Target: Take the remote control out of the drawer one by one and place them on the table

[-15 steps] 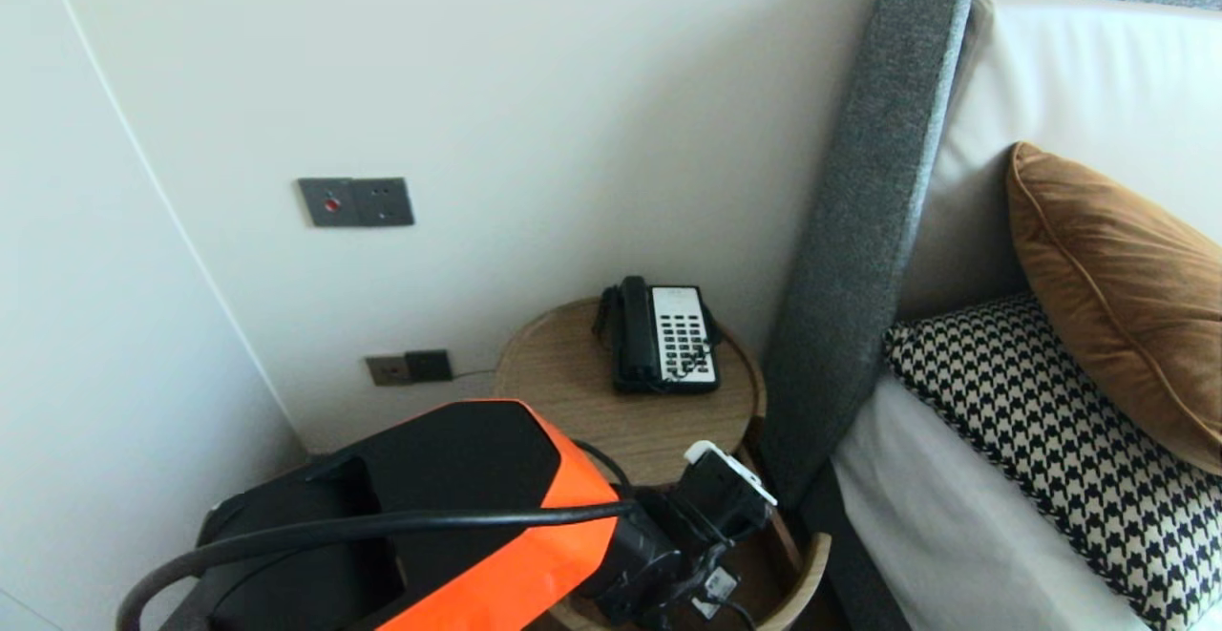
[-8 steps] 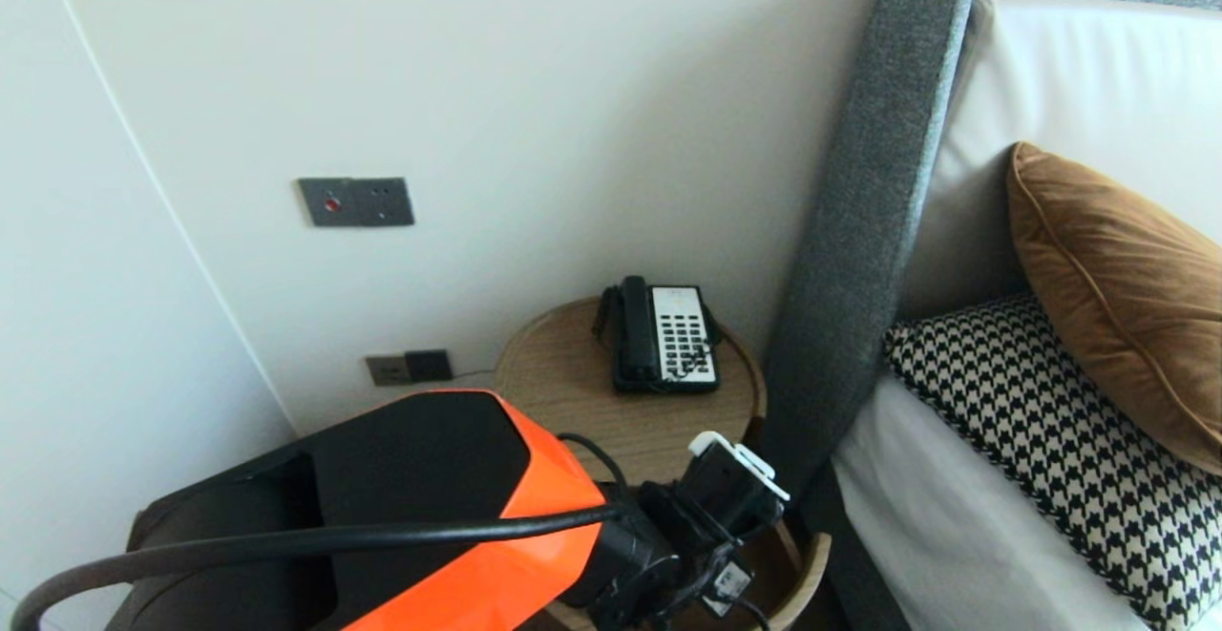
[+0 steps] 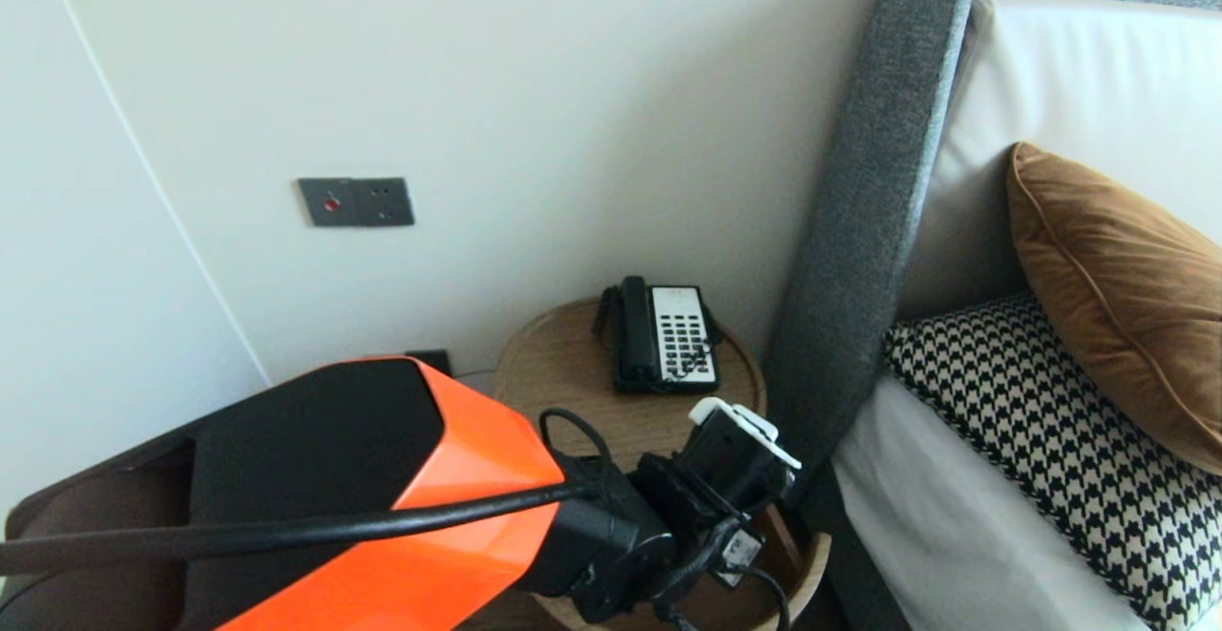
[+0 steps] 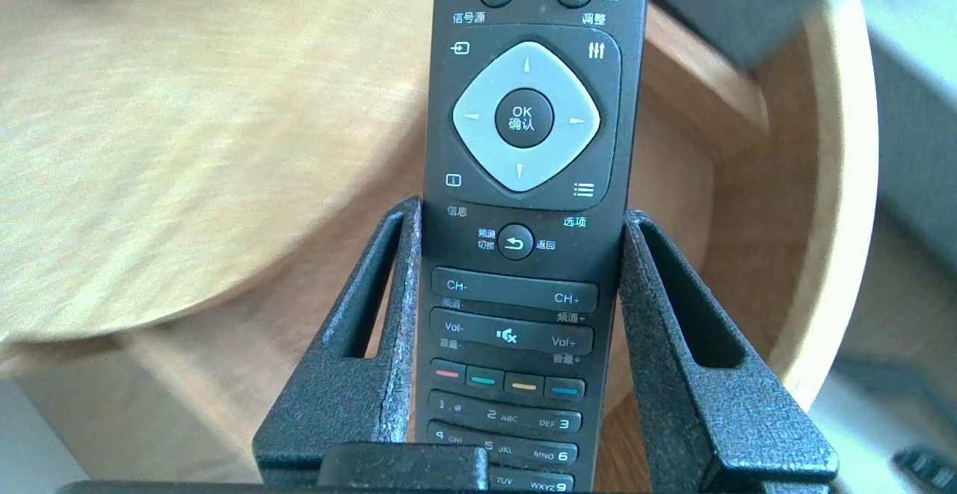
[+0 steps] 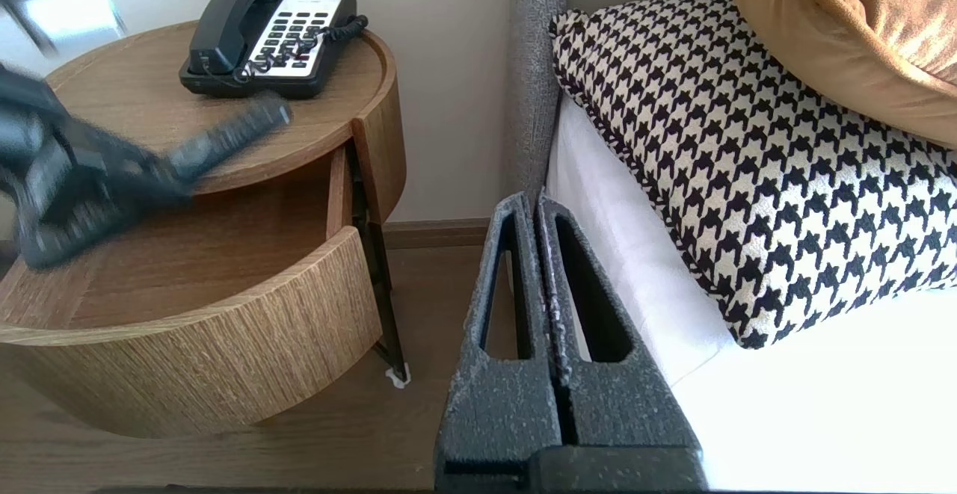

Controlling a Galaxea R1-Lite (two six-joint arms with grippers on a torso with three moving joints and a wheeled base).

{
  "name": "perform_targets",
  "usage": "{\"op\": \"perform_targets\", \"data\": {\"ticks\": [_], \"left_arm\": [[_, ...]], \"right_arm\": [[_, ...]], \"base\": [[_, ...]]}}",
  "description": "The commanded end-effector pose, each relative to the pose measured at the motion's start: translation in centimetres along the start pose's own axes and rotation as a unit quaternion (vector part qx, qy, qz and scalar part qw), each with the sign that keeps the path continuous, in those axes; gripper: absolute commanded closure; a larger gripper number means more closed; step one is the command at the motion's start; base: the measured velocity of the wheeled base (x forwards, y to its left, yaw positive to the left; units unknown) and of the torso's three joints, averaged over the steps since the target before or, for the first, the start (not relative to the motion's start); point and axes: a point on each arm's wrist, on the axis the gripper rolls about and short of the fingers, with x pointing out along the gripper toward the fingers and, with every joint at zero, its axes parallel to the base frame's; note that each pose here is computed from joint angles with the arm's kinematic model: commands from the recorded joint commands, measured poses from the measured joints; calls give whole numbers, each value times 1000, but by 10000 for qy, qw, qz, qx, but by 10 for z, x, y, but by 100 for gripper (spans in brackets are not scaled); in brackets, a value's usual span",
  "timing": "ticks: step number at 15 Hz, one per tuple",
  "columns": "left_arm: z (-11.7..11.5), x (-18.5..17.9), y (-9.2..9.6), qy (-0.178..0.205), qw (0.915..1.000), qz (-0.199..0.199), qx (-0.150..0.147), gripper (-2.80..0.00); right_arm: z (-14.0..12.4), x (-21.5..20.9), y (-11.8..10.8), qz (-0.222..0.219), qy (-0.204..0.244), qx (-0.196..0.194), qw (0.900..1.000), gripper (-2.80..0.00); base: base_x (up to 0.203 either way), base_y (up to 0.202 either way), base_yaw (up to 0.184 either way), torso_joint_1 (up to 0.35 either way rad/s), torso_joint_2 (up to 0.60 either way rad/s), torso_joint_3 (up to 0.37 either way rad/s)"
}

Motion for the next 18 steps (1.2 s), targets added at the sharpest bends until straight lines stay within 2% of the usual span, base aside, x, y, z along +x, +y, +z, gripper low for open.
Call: {"op": "perform_targets", "data": {"ticks": [1,3,6,11,15,18], "left_arm": [[17,-20,14,-214,9990,126,-375,0],[24,-30,32,-269,9958,329,-812,0],[24,-43,56,-320,9894,738,-1205,0],[12,-50,104,-254,9661,1549,-2047,0],[4,-42,146,-127,9453,2095,-2495,0],[-3,-20,168,12,9359,2330,-2642,0]], "right_arm": [[0,0,0,1,-13,-1,10000,0],[0,0,0,1,-13,-1,10000,0],[0,0,0,1,-15,-1,10000,0],[0,0,0,1,-13,-1,10000,0],[0,0,0,0,-21,-1,10000,0],[0,0,0,1,-14,-1,10000,0]], "base": [[0,0,0,0,0,0],[0,0,0,0,0,0],[0,0,0,0,0,0],[0,0,0,0,0,0],[0,0,0,0,0,0],[0,0,0,0,0,0]]}}
